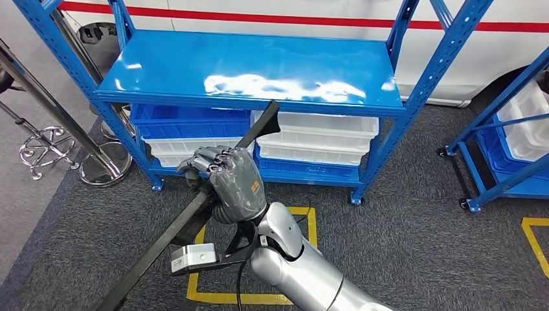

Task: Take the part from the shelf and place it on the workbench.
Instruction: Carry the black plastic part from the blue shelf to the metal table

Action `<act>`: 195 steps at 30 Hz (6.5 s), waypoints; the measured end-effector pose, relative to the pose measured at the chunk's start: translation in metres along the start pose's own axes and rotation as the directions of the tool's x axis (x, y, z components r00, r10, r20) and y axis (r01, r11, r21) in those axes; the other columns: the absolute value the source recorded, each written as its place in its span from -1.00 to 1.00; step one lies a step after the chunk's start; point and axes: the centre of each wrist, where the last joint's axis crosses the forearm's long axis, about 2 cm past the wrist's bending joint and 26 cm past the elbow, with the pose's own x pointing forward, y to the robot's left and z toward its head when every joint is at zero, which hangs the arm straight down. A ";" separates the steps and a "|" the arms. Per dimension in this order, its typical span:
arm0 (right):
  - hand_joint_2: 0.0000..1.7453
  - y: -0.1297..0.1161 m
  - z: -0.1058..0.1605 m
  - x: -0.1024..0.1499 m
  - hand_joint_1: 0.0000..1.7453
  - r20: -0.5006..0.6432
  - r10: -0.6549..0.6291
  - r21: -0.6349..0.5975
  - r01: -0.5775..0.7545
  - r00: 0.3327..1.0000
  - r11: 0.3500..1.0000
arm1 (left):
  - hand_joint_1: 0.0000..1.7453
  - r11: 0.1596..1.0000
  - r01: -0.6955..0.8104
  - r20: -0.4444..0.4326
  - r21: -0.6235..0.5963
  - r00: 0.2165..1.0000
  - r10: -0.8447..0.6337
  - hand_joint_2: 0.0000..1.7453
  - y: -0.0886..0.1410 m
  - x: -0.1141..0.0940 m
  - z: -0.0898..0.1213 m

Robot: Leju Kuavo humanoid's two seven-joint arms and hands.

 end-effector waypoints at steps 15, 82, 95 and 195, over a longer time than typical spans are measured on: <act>1.00 0.001 0.003 0.003 1.00 0.005 -0.015 0.003 0.015 1.000 1.000 | -1.00 1.000 -0.002 -0.002 0.008 1.000 0.002 1.00 0.002 -0.002 0.001; 1.00 0.004 -0.012 0.004 1.00 0.028 -0.061 0.005 0.061 0.998 0.998 | -1.00 1.000 -0.019 0.076 -0.002 0.997 0.019 1.00 0.008 0.011 -0.006; 1.00 0.006 -0.009 -0.001 1.00 0.004 -0.088 0.041 0.088 0.996 0.995 | -1.00 1.000 -0.014 0.072 0.005 0.997 0.014 1.00 0.009 0.008 -0.005; 1.00 -0.003 0.000 0.010 1.00 0.042 -0.161 -0.022 0.162 0.986 0.987 | -1.00 0.993 -0.032 0.119 0.113 0.993 0.019 1.00 0.026 0.005 -0.004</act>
